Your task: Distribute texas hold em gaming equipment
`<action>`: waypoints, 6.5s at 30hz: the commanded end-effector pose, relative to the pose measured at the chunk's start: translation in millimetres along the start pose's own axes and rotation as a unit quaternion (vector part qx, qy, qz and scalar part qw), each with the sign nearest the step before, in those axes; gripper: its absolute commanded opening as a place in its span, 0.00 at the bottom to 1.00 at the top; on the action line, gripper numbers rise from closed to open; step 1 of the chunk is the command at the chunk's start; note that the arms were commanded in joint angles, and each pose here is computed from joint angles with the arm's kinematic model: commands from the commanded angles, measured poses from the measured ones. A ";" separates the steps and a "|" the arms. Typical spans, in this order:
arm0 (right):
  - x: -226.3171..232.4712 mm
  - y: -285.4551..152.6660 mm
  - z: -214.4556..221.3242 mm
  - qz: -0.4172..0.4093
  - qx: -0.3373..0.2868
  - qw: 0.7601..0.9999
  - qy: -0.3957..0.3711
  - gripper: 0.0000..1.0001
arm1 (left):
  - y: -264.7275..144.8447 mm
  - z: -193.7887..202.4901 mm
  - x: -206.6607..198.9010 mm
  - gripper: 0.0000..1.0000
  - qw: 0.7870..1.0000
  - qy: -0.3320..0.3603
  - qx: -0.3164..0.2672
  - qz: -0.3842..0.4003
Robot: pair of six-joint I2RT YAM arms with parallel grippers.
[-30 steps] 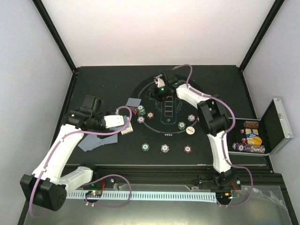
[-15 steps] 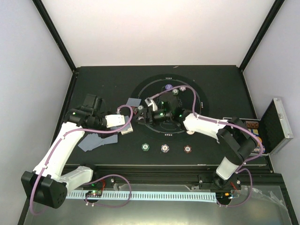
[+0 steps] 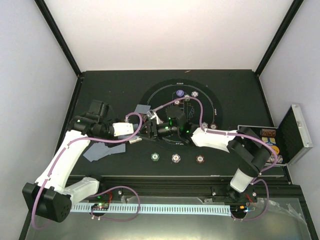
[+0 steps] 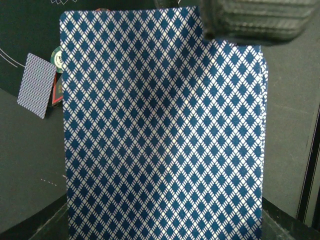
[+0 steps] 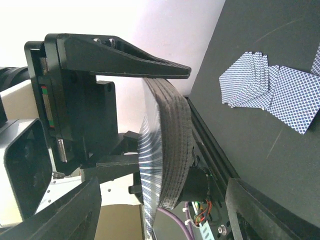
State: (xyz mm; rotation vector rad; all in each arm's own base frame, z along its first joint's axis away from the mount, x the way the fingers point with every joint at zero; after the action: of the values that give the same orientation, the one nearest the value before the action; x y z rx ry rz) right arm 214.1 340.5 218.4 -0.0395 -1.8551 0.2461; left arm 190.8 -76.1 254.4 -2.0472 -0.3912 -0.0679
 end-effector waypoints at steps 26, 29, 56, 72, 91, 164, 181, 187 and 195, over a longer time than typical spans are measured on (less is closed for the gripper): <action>-29.1 3.1 -0.9 0.027 -0.006 0.999 0.026 0.48 | -13.7 -12.9 2.3 0.02 0.999 0.022 -0.028 -0.012; -27.9 -2.5 -0.1 0.031 -0.012 0.999 0.023 0.44 | -13.9 -13.0 2.6 0.02 0.999 0.020 -0.027 -0.011; -22.2 31.0 -12.9 -0.009 0.013 0.999 0.032 0.58 | -9.8 -11.0 2.5 0.02 1.000 0.021 -0.020 -0.006; -34.6 -9.3 -7.8 0.046 -0.014 0.998 0.032 0.36 | -11.2 -12.8 5.8 0.02 1.000 0.019 -0.018 -0.008; -12.9 -65.6 -27.1 0.033 -0.072 0.997 0.008 0.01 | -6.2 -8.7 5.2 0.01 1.000 0.017 -0.008 -0.008; 10.8 -31.9 15.7 -0.025 -0.072 0.997 0.010 0.83 | -18.5 -5.5 -10.2 0.01 1.000 0.002 0.001 0.012; 10.4 22.3 14.3 -0.058 -0.017 0.998 0.019 0.82 | -14.9 -5.5 -7.2 0.02 1.000 0.004 0.003 0.013; 8.0 44.9 6.6 -0.067 -0.001 0.997 0.026 0.79 | -15.4 -6.5 -6.9 0.02 1.000 0.003 -0.001 0.014; -8.5 56.6 2.9 -0.061 0.014 0.997 0.041 0.75 | -16.3 -5.5 -8.2 0.02 1.000 0.006 0.002 0.012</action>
State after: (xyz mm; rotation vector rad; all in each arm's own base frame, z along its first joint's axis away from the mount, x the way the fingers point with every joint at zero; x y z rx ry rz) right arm 207.7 392.0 199.6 0.0475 -1.7593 0.1872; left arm 180.7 -75.3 266.0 -2.0323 -0.3739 -0.0453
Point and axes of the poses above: each gripper's point midway between its finger pads, its own y axis out along the fingers, its own x axis along the line the jaws close on, z = x × y, the point moved 9 cm from there along -y, back along the fingers, and after that the axes turned 1 degree about -y, right-handed, at the moved point
